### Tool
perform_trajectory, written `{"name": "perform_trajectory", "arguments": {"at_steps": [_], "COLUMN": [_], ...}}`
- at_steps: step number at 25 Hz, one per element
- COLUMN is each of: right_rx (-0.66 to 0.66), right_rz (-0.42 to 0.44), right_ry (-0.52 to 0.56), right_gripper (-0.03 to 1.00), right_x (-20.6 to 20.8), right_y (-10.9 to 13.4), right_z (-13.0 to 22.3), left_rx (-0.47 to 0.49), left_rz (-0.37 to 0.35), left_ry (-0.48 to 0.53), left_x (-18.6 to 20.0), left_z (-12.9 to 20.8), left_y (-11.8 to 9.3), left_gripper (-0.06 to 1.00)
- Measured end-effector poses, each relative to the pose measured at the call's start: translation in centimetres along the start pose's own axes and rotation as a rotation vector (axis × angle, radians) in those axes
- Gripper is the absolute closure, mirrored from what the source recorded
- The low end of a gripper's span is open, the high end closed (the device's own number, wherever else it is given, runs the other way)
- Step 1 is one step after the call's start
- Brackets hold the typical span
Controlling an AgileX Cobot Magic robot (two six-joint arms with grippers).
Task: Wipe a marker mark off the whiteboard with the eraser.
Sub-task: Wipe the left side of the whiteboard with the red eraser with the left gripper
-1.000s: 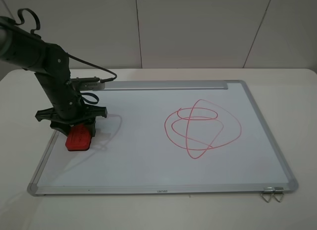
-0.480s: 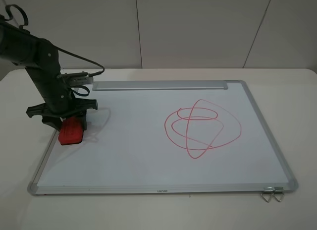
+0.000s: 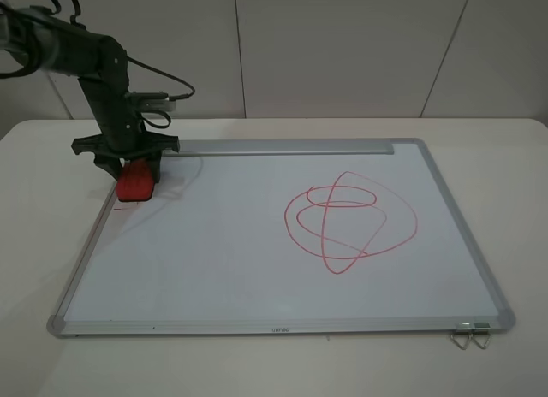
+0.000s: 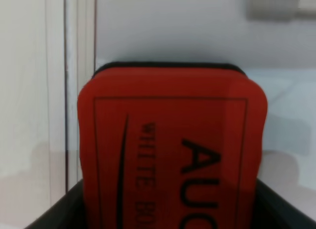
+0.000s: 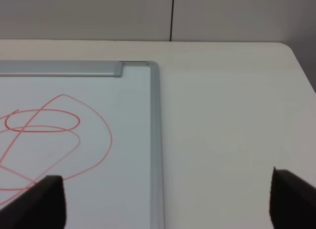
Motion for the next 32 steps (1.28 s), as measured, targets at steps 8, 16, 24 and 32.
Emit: {"name": "perform_trajectory", "arguments": {"at_steps": [8,16,24,32], "right_rx": [0.000,0.000,0.000,0.000], "right_rz": [0.000,0.000,0.000,0.000], "right_ry": [0.000,0.000,0.000,0.000], "right_gripper": [0.26,0.26,0.26,0.26], "right_x": [0.0,0.0,0.0,0.0], "right_y": [0.0,0.0,0.0,0.0], "right_z": [0.0,0.0,0.0,0.0], "left_rx": [-0.056,-0.094,-0.030,0.029], "left_rz": [-0.016,-0.008,0.013,0.044], "left_ry": [0.014,0.051,0.050,0.022], "left_x": [0.1,0.4,1.3,1.6], "left_z": [0.0,3.2,8.2,10.8], "left_y": [-0.8,-2.0,1.2,2.9], "left_gripper": [0.37,0.37,0.37,0.37]}}
Point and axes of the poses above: a point on each arm's last joint axis where the gripper is mounted, x pointing back along that axis away from the gripper, y along the wrist's bending axis when the last joint is at zero, z = x × y, the point moved 6 cm from there along -x, pointing out along that axis toward the gripper, and after that the axes turned 15 degrees about x, right-handed, at the moved point
